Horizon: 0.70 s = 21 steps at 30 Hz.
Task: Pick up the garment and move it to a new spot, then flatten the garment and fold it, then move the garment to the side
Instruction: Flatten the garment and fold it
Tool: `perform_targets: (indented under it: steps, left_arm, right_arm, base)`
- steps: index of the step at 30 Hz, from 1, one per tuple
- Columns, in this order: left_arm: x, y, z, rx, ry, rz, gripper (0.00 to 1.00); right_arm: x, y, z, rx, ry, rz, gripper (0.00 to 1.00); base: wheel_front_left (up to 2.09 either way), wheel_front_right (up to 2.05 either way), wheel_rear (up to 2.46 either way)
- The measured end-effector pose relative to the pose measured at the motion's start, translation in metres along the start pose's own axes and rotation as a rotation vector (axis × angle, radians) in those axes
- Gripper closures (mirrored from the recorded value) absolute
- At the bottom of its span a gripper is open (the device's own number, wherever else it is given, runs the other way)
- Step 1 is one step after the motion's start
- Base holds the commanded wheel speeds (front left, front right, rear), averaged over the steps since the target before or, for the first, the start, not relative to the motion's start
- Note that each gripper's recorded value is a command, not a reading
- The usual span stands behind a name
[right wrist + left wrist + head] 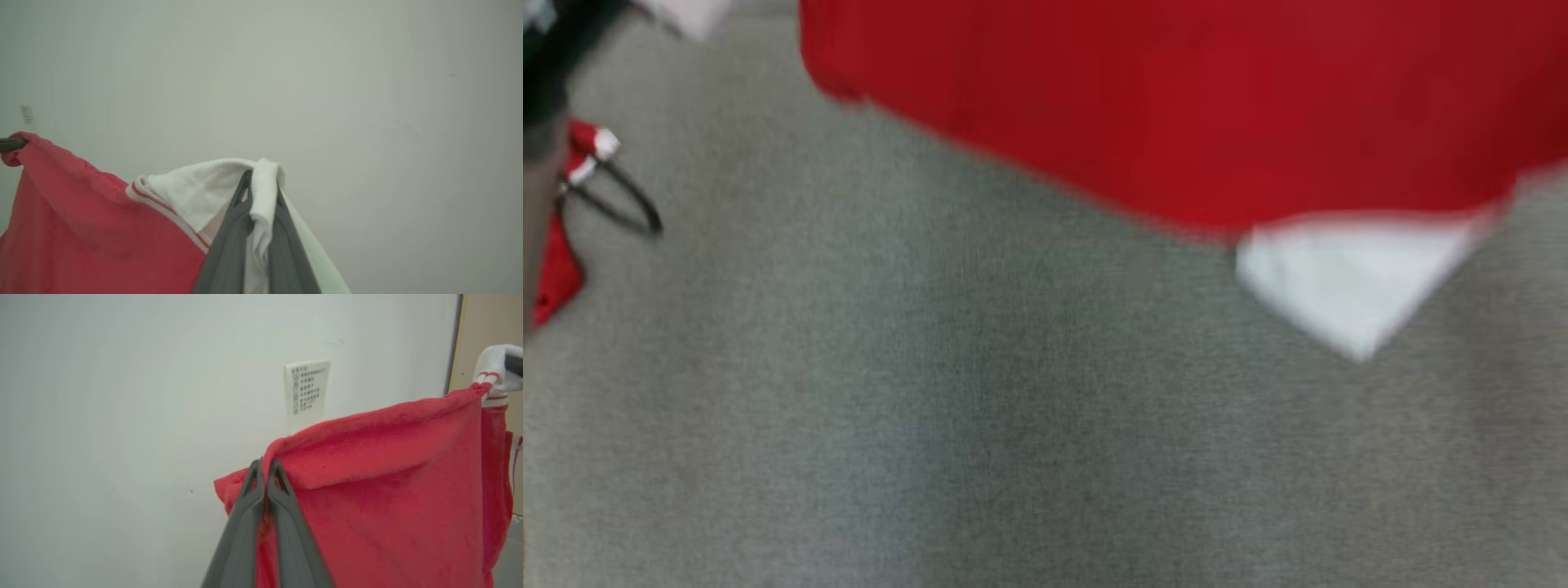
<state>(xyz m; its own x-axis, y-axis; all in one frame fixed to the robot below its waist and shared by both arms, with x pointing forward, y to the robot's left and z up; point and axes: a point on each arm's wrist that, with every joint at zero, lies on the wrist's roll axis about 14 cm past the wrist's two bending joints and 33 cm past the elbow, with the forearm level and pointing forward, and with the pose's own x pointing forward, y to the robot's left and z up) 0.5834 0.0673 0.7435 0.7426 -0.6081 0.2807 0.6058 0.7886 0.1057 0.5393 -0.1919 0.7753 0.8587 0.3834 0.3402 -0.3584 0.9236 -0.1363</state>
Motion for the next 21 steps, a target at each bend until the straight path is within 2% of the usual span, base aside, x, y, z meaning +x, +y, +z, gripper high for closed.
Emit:
perform_targets:
  steps: [5,10,12,15,17,21]
  left_arm:
    - [0.040,0.046,-0.003,0.085,-0.169,0.107,1.00]
    - [0.052,0.061,-0.037,0.104,-0.259,0.144,1.00]
    - [0.050,0.057,-0.053,0.097,-0.240,0.139,1.00]
    - [0.033,0.041,-0.088,0.064,-0.164,0.122,1.00]
    - [0.013,0.015,-0.112,0.082,-0.104,0.066,1.00]
    - [-0.050,-0.025,-0.162,-0.060,0.011,0.083,1.00]
  right_arm:
    - [0.076,0.008,-0.009,-0.030,-0.136,-0.012,1.00]
    - [0.098,0.017,-0.042,-0.020,-0.179,0.013,1.00]
    - [0.087,0.018,-0.058,-0.007,-0.166,0.018,1.00]
    - [0.050,0.019,-0.093,0.027,-0.098,0.012,1.00]
    - [0.016,0.022,-0.119,0.083,-0.031,0.002,1.00]
    - [-0.070,0.027,-0.168,0.163,0.146,-0.064,1.00]
  base:
    - [0.00,0.00,0.00]
    - [0.00,0.00,0.00]
    - [0.00,0.00,0.00]
    - [0.00,0.00,0.00]
    - [0.00,0.00,0.00]
    - [0.00,0.00,0.00]
